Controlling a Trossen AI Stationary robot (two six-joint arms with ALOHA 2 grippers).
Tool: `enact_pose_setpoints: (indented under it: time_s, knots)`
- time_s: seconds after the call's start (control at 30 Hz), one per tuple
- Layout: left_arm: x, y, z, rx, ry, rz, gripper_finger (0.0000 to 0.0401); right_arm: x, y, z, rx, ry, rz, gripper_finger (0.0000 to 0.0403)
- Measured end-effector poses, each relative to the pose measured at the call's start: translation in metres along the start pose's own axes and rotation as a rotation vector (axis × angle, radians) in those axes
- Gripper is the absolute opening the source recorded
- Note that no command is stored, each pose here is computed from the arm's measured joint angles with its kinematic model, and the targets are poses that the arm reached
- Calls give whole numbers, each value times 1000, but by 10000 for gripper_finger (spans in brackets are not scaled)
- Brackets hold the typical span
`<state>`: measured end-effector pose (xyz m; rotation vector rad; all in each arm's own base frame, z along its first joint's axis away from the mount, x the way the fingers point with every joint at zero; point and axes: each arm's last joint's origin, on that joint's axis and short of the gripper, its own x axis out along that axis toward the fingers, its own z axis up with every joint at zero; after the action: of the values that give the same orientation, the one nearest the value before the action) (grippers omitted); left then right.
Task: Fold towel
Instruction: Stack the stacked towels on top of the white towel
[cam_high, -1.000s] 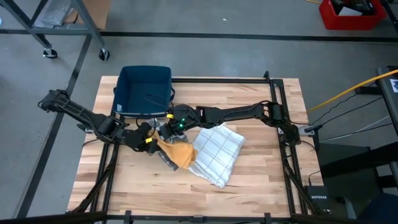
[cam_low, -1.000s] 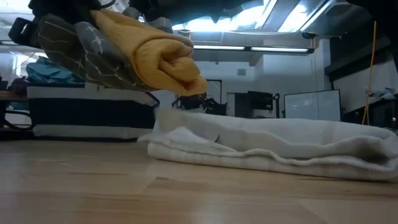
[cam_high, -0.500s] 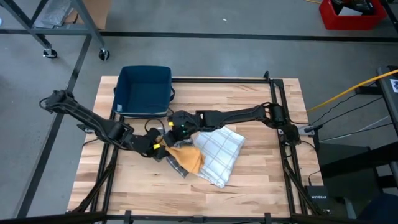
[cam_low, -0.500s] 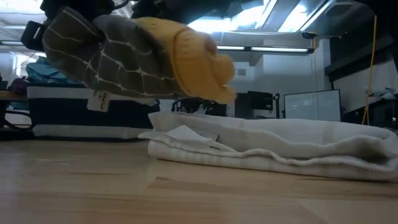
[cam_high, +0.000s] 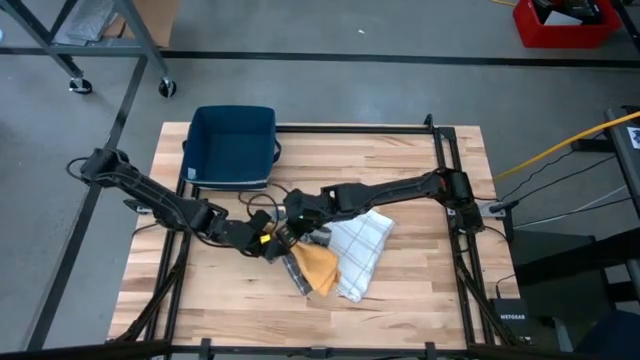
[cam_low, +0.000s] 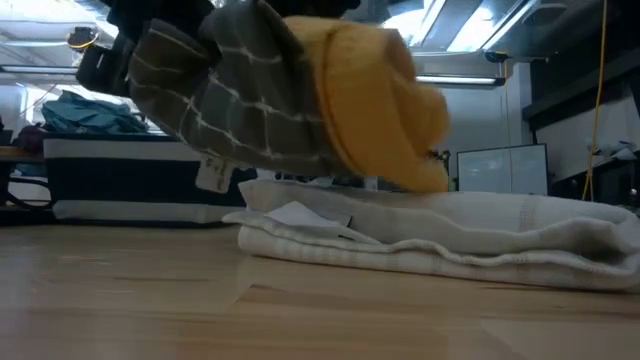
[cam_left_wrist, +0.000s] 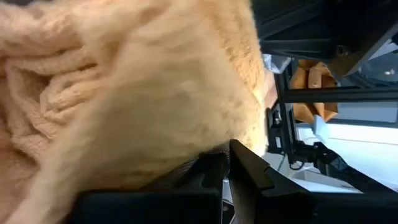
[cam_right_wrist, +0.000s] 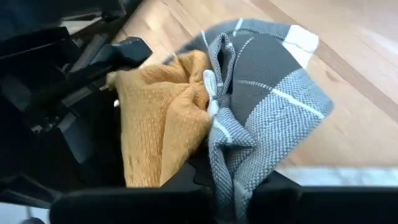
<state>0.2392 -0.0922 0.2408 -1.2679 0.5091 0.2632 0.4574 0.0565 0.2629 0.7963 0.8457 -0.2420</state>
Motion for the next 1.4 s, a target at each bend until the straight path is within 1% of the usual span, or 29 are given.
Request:
enact_pose_setpoints:
  time_s: [0.23, 0.33, 0.57, 0.8, 0.97, 1.07, 1.17, 1.27, 1.4]
  knots:
    - [25, 3, -7, -1, 18, -20, 0, -5, 0, -17, -25, 48, -120, 15]
    - [33, 4, -10, 9, 21, -25, 0, -6, -1, -23, -35, 70, -151, 15]
    - [50, 8, -10, 0, 10, -39, 0, -9, -7, -28, -43, 120, -223, 15]
    - [66, 4, -4, -31, -28, -133, 0, -31, -10, -30, -59, 140, -294, 15]
    - [78, -7, 2, 25, -54, -144, 0, -46, -13, -30, -107, 158, -338, 15]
    - [86, -10, 4, 29, -62, -139, 0, -50, -16, -33, -137, 181, -377, 15]
    - [97, -9, 2, 32, -61, -121, 0, -51, -19, -34, -180, 208, -409, 15]
    - [105, -6, 0, 36, -59, -103, 0, -50, -22, -36, -227, 225, -418, 15]
    - [108, -8, 0, 35, -63, -107, 0, -49, -24, -37, -275, 246, -425, 15]
